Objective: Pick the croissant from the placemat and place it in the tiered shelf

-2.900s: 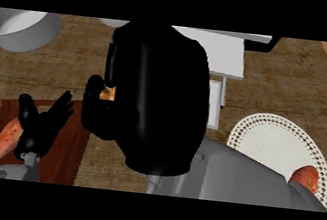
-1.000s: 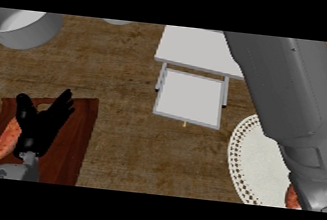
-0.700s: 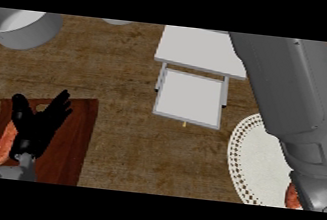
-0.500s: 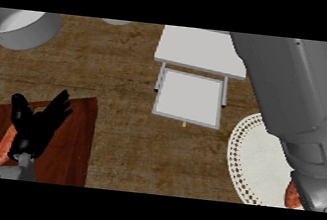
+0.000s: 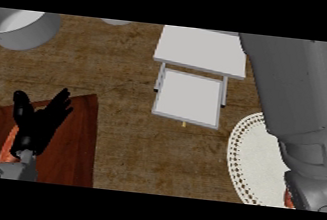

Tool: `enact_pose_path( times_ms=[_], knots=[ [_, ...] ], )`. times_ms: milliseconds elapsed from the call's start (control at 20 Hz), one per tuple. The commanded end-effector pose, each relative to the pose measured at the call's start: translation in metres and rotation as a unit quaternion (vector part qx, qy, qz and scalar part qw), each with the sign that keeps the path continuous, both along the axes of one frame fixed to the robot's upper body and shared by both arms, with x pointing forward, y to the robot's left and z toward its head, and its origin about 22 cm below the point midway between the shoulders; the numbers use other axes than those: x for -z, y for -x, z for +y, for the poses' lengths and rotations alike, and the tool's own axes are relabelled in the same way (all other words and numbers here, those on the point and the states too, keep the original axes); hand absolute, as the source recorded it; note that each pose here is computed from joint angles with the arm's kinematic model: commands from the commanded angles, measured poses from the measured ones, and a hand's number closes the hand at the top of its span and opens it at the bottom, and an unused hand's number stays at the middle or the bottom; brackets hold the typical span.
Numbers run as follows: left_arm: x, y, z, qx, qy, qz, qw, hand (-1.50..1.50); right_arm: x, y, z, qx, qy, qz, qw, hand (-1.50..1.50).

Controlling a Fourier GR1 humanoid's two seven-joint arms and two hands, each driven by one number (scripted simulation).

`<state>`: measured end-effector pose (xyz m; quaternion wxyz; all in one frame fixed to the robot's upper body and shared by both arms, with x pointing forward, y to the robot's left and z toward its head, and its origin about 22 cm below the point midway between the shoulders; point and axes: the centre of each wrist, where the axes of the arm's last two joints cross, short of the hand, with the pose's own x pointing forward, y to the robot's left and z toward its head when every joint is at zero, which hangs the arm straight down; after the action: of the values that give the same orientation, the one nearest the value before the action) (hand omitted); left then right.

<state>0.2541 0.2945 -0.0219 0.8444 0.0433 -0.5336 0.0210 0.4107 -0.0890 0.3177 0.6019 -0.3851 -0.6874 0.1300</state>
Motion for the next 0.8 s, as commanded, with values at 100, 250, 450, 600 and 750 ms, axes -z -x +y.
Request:
enact_pose_path(
  times_ms=[100, 250, 450, 600, 750],
  knots=[
    [0.004, -0.010, 0.005, -0.001, -0.009, 0.007, 0.9999, 0.00, -0.019, 0.004, -0.008, -0.012, -0.116, -0.039, 0.992, -1.50],
    [0.014, 0.010, 0.010, 0.000, -0.003, 0.012, 0.9999, 0.00, -0.013, 0.005, -0.016, -0.003, -0.177, -0.046, 0.983, -1.50],
    [0.014, 0.013, 0.005, 0.000, 0.001, 0.015, 0.9999, 0.00, -0.016, 0.009, -0.036, 0.021, -0.222, -0.102, 0.969, -1.50],
    [0.008, 0.001, 0.003, -0.001, -0.003, 0.008, 1.0000, 0.00, -0.034, 0.012, -0.048, 0.067, -0.233, -0.133, 0.961, -1.50],
    [0.024, 0.016, -0.006, -0.006, -0.001, 0.003, 1.0000, 0.00, -0.043, 0.021, -0.065, 0.119, -0.219, -0.141, 0.958, -1.50]
  ],
)
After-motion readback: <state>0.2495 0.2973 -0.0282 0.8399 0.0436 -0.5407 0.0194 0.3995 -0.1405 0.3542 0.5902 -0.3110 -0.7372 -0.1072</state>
